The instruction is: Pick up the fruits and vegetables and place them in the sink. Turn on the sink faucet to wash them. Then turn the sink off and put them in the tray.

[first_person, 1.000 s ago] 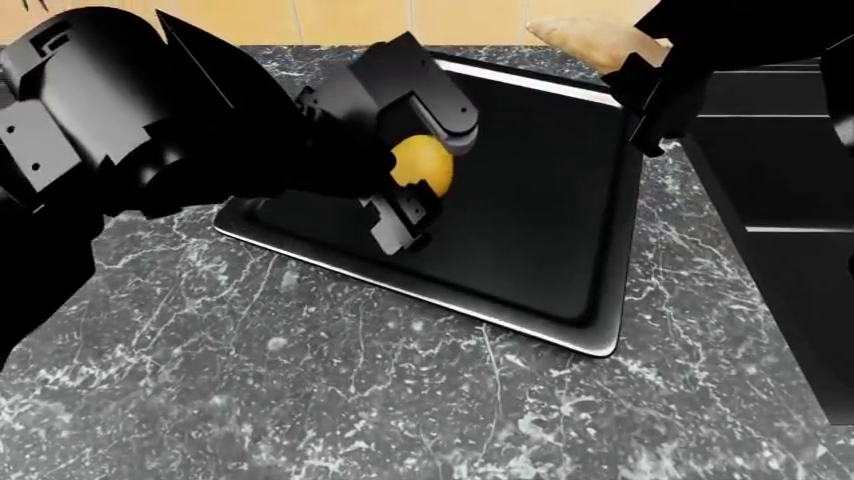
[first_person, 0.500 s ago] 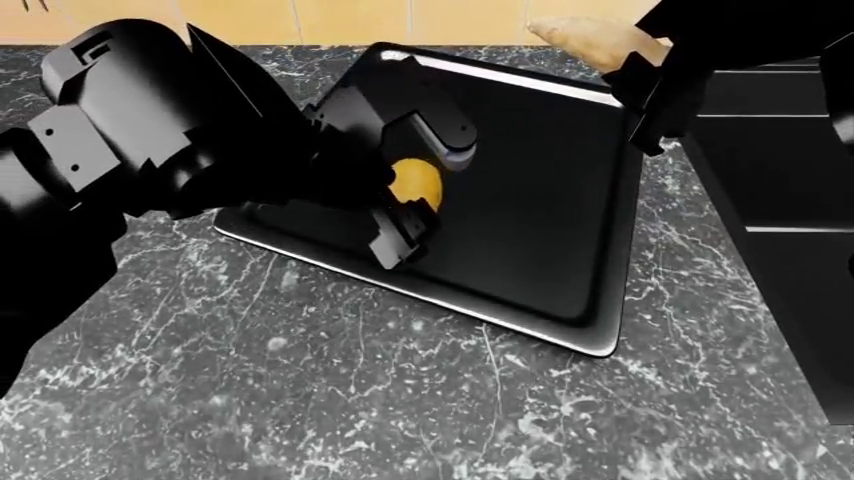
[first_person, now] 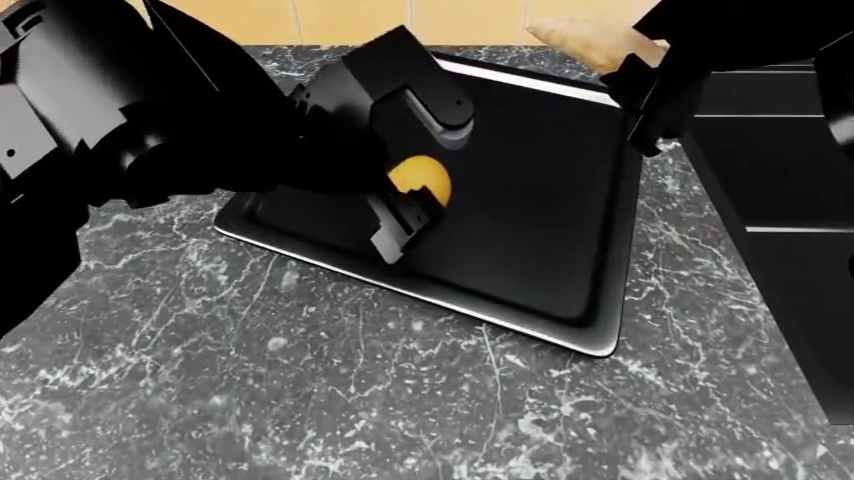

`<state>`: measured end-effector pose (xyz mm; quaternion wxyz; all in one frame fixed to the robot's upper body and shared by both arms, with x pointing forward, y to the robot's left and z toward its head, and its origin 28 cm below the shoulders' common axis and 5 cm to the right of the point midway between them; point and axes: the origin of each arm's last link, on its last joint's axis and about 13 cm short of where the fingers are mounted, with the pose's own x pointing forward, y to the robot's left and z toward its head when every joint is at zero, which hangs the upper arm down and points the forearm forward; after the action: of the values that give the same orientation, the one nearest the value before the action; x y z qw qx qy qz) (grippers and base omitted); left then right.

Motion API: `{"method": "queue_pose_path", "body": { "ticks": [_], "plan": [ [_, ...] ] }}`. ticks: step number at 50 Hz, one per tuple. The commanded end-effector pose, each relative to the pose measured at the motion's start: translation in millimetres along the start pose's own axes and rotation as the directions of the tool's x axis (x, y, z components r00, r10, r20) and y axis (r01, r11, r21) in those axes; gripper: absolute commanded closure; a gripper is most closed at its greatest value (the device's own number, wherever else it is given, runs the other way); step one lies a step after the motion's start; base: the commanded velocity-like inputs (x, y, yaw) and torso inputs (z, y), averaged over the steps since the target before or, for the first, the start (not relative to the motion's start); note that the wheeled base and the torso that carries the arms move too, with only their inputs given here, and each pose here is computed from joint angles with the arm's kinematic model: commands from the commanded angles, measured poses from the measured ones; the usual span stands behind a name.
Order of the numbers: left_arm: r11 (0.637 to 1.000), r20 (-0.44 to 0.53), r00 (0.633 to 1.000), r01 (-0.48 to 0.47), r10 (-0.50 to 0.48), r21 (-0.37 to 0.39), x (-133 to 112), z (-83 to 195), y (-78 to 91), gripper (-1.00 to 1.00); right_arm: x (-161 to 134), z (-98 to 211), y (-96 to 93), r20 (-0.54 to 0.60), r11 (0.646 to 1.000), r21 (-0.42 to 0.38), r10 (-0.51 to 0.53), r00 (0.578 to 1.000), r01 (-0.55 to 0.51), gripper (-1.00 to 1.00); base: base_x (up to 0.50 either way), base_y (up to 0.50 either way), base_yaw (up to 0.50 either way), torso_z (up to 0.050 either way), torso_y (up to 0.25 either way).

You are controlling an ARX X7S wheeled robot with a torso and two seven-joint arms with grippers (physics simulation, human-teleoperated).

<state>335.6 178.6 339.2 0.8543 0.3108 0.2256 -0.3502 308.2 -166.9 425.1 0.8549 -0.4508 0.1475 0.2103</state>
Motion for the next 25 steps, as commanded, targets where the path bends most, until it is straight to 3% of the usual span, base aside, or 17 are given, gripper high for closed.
{"method": "queue_pose_path", "body": {
  "ticks": [1, 13, 25],
  "plan": [
    [1.000, 0.088, 0.996, -0.020, 0.021, -0.017, -26, 3, 1.4, -1.00, 3, 4, -1.1, 0.003, 1.000, -0.018, -0.004, 1.000, 0.004, 1.00, 0.00, 0.00, 0.00, 0.000, 0.000],
    [0.997, 0.190, 0.980, -0.044, 0.054, -0.056, -59, -11, -1.6, -1.00, 32, 14, -3.9, -0.052, 0.995, -0.069, 0.069, 0.996, -0.073, 1.00, 0.00, 0.00, 0.00, 0.000, 0.000],
    [0.998, 0.205, 0.977, -0.044, 0.054, -0.050, -71, -17, -7.3, -1.00, 56, 29, -13.3, -0.125, 0.990, -0.084, 0.103, 0.987, -0.114, 1.00, 0.00, 0.00, 0.00, 0.000, 0.001]
  ]
}}
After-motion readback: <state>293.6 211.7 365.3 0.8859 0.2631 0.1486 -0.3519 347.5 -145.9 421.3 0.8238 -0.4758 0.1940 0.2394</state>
